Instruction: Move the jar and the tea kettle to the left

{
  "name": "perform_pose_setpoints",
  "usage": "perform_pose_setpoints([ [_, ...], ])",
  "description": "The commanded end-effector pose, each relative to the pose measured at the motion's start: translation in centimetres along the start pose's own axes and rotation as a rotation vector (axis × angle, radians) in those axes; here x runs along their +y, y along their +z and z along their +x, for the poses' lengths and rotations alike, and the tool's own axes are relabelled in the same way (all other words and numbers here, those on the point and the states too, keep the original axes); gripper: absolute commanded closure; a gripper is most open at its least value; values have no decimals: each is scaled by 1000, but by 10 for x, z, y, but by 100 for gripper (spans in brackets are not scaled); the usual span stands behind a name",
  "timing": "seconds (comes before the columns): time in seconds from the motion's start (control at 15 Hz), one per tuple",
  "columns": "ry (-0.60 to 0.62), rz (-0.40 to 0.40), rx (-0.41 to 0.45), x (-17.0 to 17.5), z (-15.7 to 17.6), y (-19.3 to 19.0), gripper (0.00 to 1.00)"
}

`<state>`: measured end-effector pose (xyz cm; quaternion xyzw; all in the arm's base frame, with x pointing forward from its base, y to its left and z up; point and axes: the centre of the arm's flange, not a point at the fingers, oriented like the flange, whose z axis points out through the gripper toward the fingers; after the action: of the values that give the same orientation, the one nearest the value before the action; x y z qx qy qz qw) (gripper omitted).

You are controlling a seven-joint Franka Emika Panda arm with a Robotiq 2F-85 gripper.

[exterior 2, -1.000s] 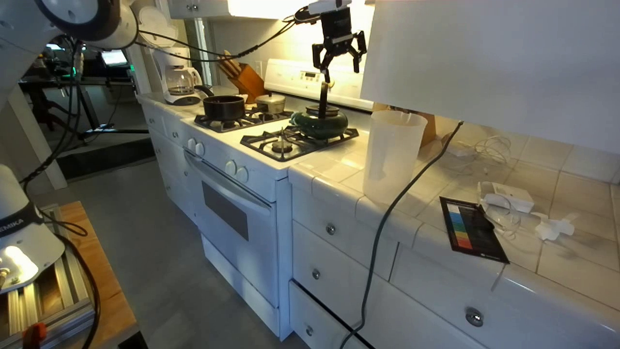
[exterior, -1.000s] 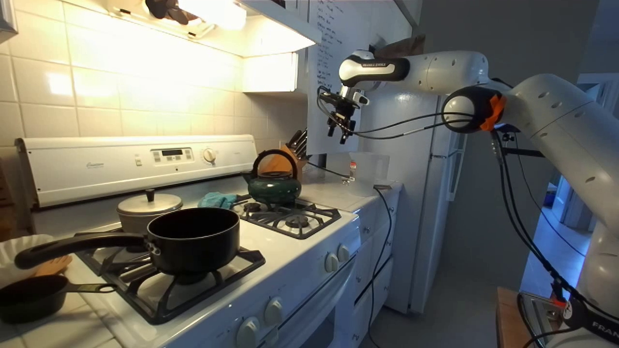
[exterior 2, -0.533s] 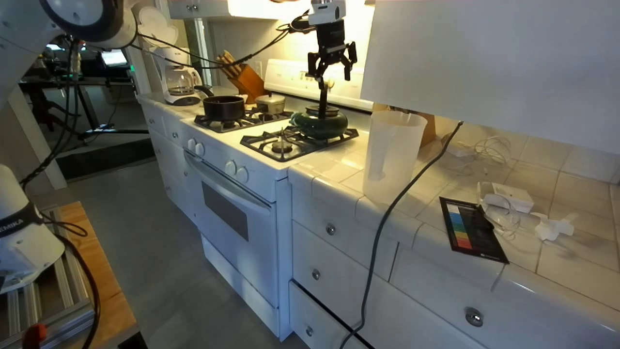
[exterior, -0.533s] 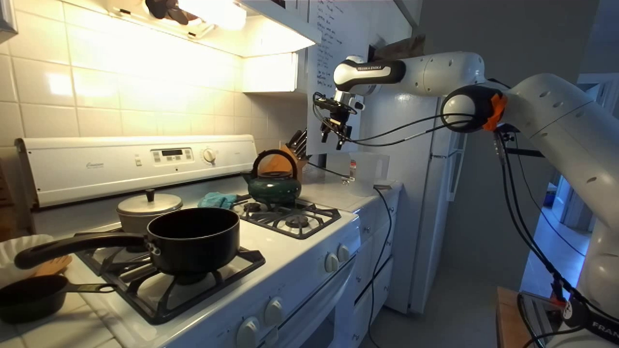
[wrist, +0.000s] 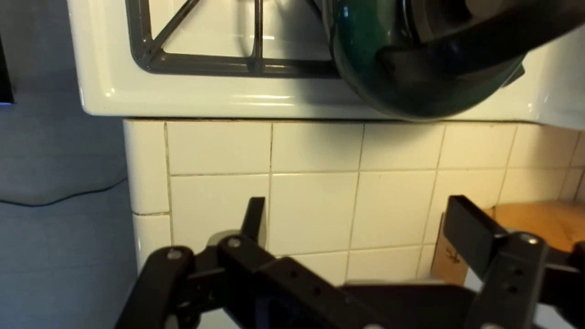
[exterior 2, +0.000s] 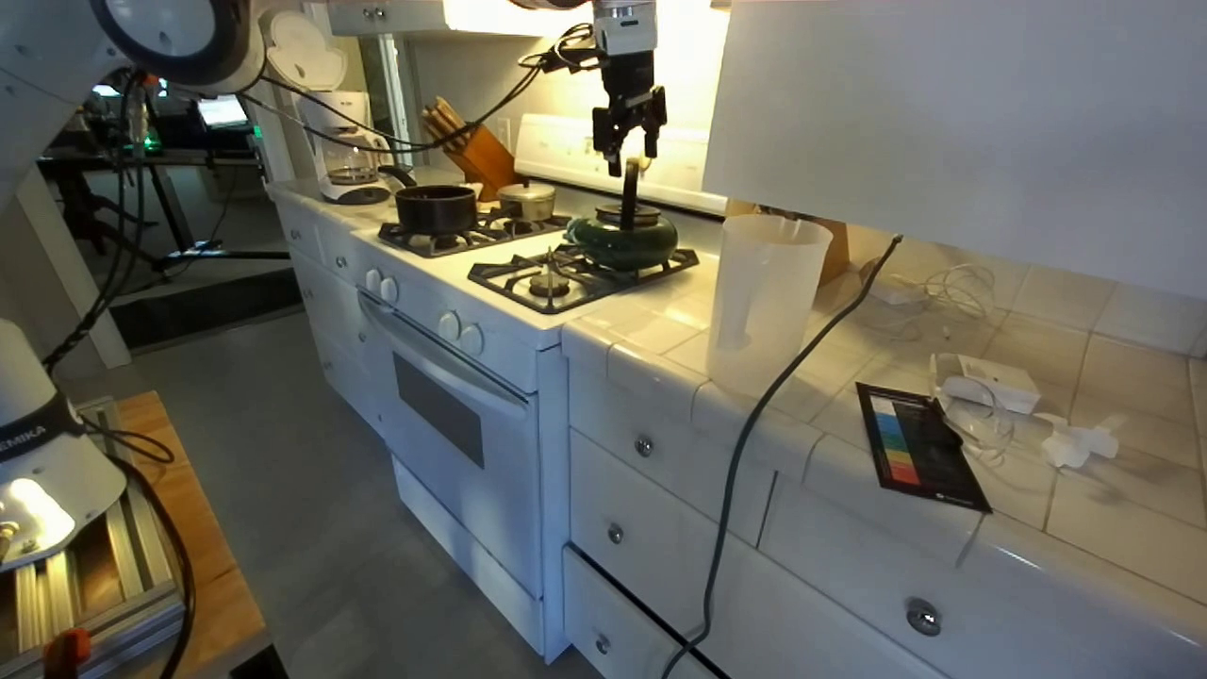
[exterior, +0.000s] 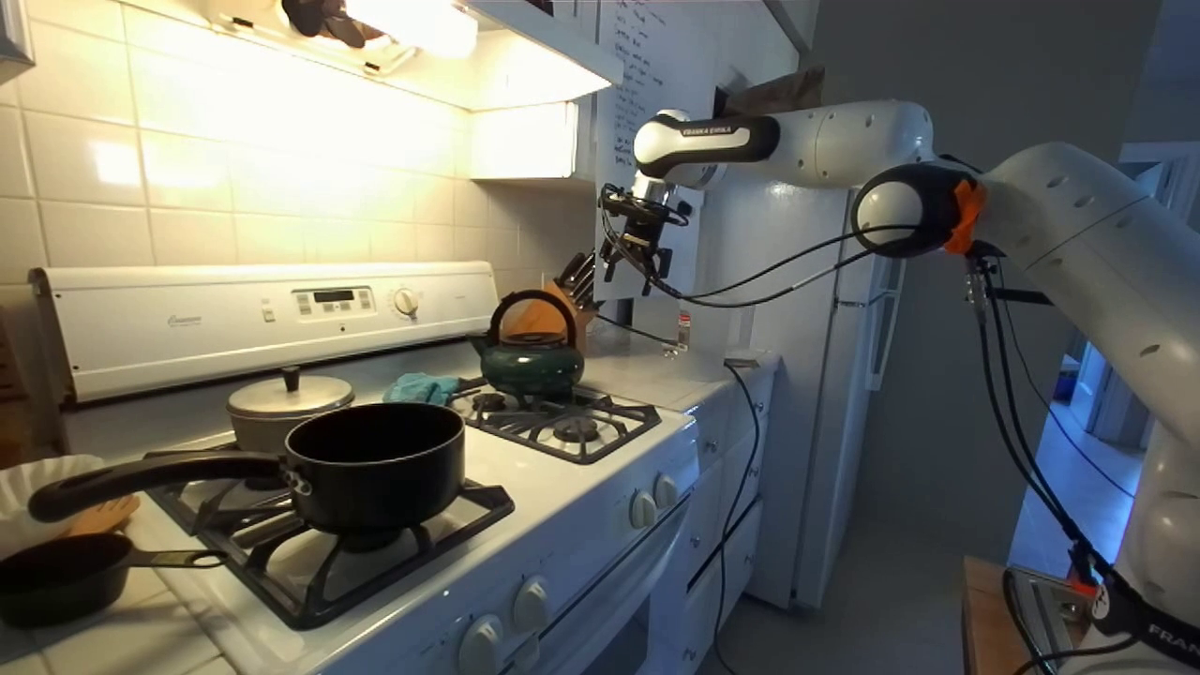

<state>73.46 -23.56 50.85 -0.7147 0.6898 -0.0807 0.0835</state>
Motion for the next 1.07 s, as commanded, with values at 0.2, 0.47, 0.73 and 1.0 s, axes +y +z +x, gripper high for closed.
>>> perform_pose_setpoints([
  [0.2, -373, 4, -22, -9, -34, -3, 0],
  [0.47, -599, 21, -48, -13, -42, 0, 0],
  [0.73, -828, 43, -63, -14, -47, 2, 0],
  [1.0, -1057, 63, -78, -15, -47, 1, 0],
])
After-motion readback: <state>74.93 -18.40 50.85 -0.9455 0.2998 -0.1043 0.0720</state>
